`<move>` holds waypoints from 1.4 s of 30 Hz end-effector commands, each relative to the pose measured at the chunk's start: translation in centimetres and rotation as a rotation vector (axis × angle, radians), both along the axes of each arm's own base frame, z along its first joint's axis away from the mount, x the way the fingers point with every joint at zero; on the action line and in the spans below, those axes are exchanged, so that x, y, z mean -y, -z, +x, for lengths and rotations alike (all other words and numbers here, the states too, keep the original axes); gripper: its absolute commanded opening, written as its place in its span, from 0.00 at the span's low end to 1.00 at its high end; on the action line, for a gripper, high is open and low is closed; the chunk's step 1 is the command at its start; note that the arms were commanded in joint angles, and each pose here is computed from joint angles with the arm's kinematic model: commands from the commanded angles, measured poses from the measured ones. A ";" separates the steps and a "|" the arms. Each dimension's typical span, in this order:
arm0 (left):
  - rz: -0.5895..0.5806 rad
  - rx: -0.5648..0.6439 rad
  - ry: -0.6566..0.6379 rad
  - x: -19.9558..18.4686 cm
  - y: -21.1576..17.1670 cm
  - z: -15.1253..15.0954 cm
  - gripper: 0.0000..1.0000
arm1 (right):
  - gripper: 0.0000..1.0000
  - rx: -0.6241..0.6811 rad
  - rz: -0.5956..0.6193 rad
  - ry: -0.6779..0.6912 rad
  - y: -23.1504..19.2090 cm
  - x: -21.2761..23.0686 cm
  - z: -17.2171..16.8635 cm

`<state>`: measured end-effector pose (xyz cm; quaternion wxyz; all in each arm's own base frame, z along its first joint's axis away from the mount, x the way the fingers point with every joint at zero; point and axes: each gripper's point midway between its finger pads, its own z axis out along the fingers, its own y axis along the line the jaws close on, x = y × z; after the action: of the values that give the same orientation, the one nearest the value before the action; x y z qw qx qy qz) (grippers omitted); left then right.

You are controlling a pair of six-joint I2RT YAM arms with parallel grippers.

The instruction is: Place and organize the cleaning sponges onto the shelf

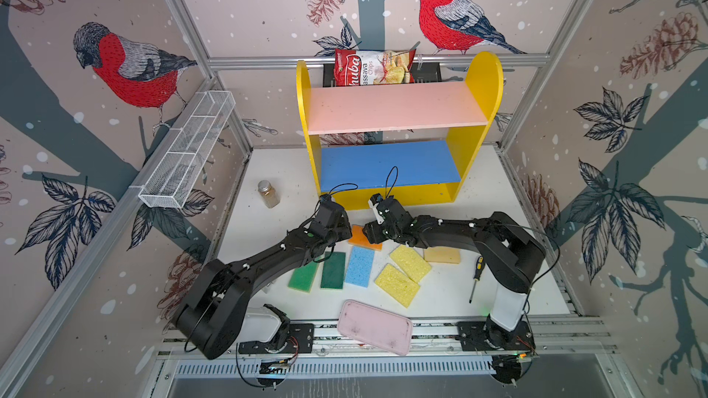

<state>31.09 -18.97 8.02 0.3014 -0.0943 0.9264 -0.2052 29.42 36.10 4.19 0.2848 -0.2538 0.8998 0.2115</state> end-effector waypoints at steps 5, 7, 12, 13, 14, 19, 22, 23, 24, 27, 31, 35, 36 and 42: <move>0.051 -0.040 -0.078 -1.0 1.8 0.6 0.30 | 0.55 -0.011 -0.061 0.020 1.3 0.9 0.1; 0.098 -0.053 -0.107 -2.0 2.3 0.4 0.30 | 0.55 -0.014 -0.065 0.031 1.4 1.1 0.2; 0.204 -0.100 -0.198 -5.7 3.5 -0.2 0.29 | 0.56 -0.044 -0.048 0.108 1.3 1.9 1.2; 0.207 -0.105 -0.211 -6.4 3.6 -0.4 0.29 | 0.56 -0.058 -0.032 0.126 1.2 2.0 1.4; 0.206 -0.101 -0.222 -6.9 3.5 -0.4 0.29 | 0.57 -0.069 -0.018 0.138 1.1 2.0 1.4; 0.194 -0.062 -0.244 -8.2 1.9 -0.3 0.29 | 0.65 -0.079 0.025 0.176 0.5 2.2 1.6; 0.199 -0.031 -0.248 -8.4 0.3 -0.1 0.30 | 0.66 -0.052 0.038 0.174 -0.3 2.3 1.8; 0.198 -0.026 -0.245 -8.4 -0.2 0.0 0.30 | 0.67 -0.046 0.044 0.166 -0.5 2.3 1.7; 0.190 -0.018 -0.232 -8.1 -0.8 0.1 0.30 | 0.67 -0.040 0.050 0.155 -0.6 2.3 1.7; 0.121 0.016 -0.160 -6.4 -2.4 0.3 0.32 | 0.69 -0.030 0.042 0.117 -0.6 1.9 1.5; 0.047 0.056 -0.147 -5.6 -3.9 0.3 0.40 | 0.70 0.005 -0.009 0.068 0.2 1.5 1.6; 0.002 0.085 -0.130 -5.2 -4.6 0.0 0.46 | 0.70 0.014 -0.055 0.030 1.1 1.0 1.9; 0.002 0.087 -0.130 -5.2 -4.5 -0.1 0.47 | 0.69 0.018 -0.063 0.018 1.3 0.7 1.9; -0.017 0.070 -0.127 -5.2 -3.4 -0.8 0.49 | 0.31 0.006 -0.067 0.017 2.0 0.1 1.7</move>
<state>30.17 -13.27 11.16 0.3407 -0.1499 0.9107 -0.1794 31.31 36.53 2.97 0.2878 -0.2524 0.9033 0.1934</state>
